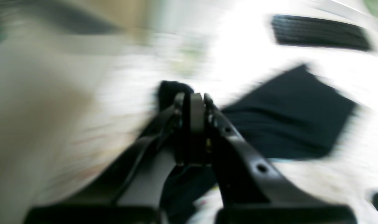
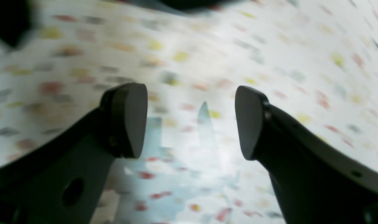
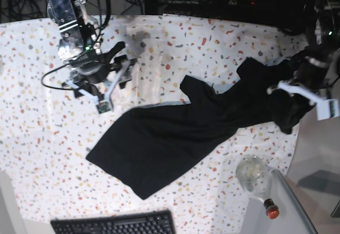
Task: Layout the t-shirt on the table in an organized manner, then fold the t-shirt properly
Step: 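Grasp the t-shirt edge with the left gripper and drag it across, then release the shirt and lift the left gripper away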
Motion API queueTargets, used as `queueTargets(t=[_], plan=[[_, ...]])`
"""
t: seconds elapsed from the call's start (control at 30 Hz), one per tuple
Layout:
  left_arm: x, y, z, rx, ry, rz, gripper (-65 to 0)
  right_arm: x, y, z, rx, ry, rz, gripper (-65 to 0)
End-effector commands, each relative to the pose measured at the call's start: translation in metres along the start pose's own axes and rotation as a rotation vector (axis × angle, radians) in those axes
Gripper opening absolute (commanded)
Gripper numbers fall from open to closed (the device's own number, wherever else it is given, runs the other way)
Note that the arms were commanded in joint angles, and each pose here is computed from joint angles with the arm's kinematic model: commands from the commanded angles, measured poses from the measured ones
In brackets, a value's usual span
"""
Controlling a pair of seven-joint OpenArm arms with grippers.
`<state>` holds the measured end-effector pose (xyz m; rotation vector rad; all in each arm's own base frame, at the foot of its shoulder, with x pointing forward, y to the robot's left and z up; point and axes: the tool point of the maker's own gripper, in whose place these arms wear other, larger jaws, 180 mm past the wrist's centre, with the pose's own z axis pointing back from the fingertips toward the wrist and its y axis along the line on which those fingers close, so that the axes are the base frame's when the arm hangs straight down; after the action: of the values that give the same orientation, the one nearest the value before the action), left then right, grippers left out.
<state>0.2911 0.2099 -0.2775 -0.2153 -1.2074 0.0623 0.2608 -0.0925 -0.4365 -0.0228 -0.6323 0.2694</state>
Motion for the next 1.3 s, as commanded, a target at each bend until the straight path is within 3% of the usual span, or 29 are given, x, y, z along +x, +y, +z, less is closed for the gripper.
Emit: queueTargets(t=[0.0,0.17,0.3,0.43,0.5,0.6,0.67,0.77,0.83,0.93,1.07,1.27], plan=[[0.020,-0.032,-0.011,-0.096,-0.063,-0.018,-65.0,0.012,-0.009,0.003,-0.019,-0.041,-0.028,-23.3],[0.040,-0.177,-0.053,-0.455,-0.105,0.006,-65.0,-0.009,-0.062,0.007,-0.135,-0.004,-0.125,-23.3],[0.032,-0.263,-0.104,-0.531,-0.018,0.096,-65.0,-0.030,-0.112,0.017,-0.248,0.023,-0.224,-23.3],[-0.003,-0.350,-0.154,-0.609,0.151,0.007,-65.0,-0.053,-0.141,0.028,-0.321,0.053,-0.283,-22.8],[-0.022,-0.362,-0.174,-0.591,0.198,-0.052,-65.0,-0.058,-0.147,0.031,-0.336,0.058,-0.294,-22.7],[-0.021,-0.373,-0.184,-0.612,0.096,-0.092,-65.0,-0.068,-0.146,0.034,-0.339,0.076,-0.300,-22.7],[-0.004,-0.383,-0.180,-0.642,-0.010,-0.022,-52.8,-0.073,-0.144,0.034,-0.335,0.085,-0.302,-22.7],[0.016,-0.379,-0.182,-0.633,-0.077,0.076,-37.4,-0.064,-0.143,0.035,-0.332,0.050,-0.297,-22.5],[0.012,-0.361,-0.188,-0.603,-0.053,0.054,-31.9,-0.050,-0.127,0.034,-0.281,-0.001,-0.296,-22.5],[-0.003,-0.313,-0.196,-0.535,-0.009,-0.004,-31.6,-0.034,-0.105,0.031,-0.177,-0.038,-0.249,-22.8],[-0.016,-0.239,-0.187,-0.434,-0.014,0.038,-31.6,-0.019,-0.102,0.020,-0.136,-0.057,-0.227,-22.8],[-0.060,-0.094,-0.129,-0.193,0.027,0.096,-31.6,-0.010,-0.106,-0.012,-0.109,-0.024,-0.251,-22.5]])
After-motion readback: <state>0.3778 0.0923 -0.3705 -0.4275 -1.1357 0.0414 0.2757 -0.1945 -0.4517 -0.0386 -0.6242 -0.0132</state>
